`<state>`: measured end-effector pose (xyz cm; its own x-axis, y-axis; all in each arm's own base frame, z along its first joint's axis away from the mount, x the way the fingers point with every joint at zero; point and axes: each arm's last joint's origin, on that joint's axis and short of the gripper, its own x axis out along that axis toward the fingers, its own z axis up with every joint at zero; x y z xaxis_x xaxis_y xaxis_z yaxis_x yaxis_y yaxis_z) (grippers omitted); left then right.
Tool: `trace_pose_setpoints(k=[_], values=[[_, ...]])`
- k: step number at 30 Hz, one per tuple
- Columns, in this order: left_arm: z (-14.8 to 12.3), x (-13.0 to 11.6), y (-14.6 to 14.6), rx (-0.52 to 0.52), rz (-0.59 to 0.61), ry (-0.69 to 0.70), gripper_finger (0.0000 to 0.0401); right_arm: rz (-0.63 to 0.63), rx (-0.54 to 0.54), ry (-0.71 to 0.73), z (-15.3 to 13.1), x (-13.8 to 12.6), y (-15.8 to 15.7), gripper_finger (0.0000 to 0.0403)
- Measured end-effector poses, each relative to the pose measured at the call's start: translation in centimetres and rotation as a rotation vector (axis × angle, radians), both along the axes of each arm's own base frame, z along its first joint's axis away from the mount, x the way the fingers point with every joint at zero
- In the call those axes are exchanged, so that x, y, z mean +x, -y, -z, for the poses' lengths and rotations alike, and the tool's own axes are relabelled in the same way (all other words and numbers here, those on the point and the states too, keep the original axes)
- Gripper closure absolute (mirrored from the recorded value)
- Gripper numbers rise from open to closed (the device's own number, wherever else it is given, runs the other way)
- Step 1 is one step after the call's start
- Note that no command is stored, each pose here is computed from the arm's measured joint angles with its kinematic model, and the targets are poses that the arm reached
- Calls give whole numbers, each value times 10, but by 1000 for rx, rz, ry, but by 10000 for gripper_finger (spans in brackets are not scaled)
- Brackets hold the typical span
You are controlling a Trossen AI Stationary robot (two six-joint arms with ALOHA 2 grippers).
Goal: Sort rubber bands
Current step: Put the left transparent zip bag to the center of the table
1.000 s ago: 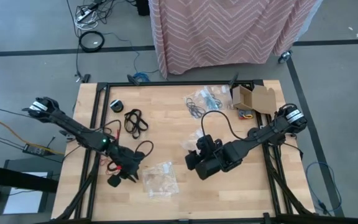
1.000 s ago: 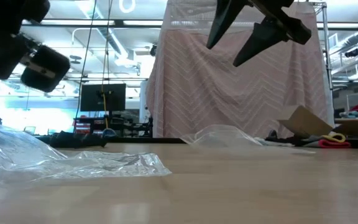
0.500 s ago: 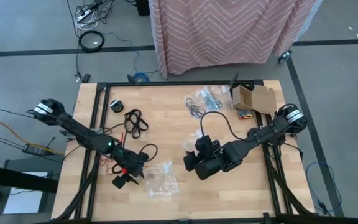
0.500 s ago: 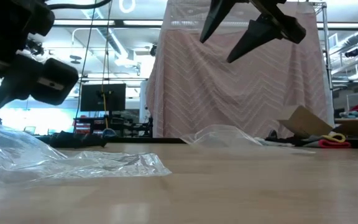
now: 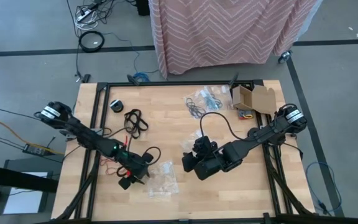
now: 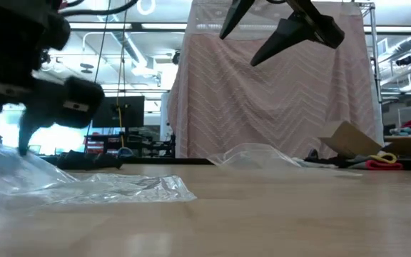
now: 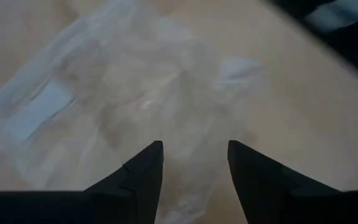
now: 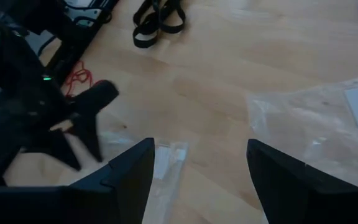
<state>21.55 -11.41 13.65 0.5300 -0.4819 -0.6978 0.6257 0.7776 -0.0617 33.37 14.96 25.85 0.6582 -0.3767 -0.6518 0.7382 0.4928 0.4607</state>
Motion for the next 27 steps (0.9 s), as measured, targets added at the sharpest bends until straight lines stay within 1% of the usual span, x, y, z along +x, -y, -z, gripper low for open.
trace_pose_setpoints(k=[3,4,6,8,10,11,12,15,17,20,22,23,25,27], values=[[7,3,-2,84,-78,10,220,-1,10,15,-1,1,-1,163],[9,4,-3,111,-108,16,228,-1,13,20,-1,2,-1,165],[12,5,-6,145,-164,15,257,-1,17,28,-2,2,-1,172],[15,8,-11,151,-210,0,302,-6,32,35,-2,3,-2,181],[16,10,-16,127,-267,-24,360,-19,45,31,-2,2,-4,192],[16,11,-19,111,-299,-45,380,-22,50,31,-2,2,-5,199],[15,13,-23,98,-329,-68,388,-23,55,35,-2,2,-6,205],[7,22,-32,100,-391,-113,396,-22,58,40,-2,0,-9,226],[-6,30,-38,105,-426,-123,397,-27,55,36,-2,-1,-10,240],[-38,44,-48,120,-491,-97,398,-30,41,29,-2,0,-8,256],[-62,50,-56,180,-532,-74,399,-21,34,27,-3,2,-2,262],[-74,52,-60,228,-556,-59,399,-23,29,25,-4,3,1,264],[-102,55,-69,308,-608,-16,399,-33,18,30,-12,4,11,265],[-129,57,-80,355,-659,22,399,-64,-2,28,-22,4,25,265]])
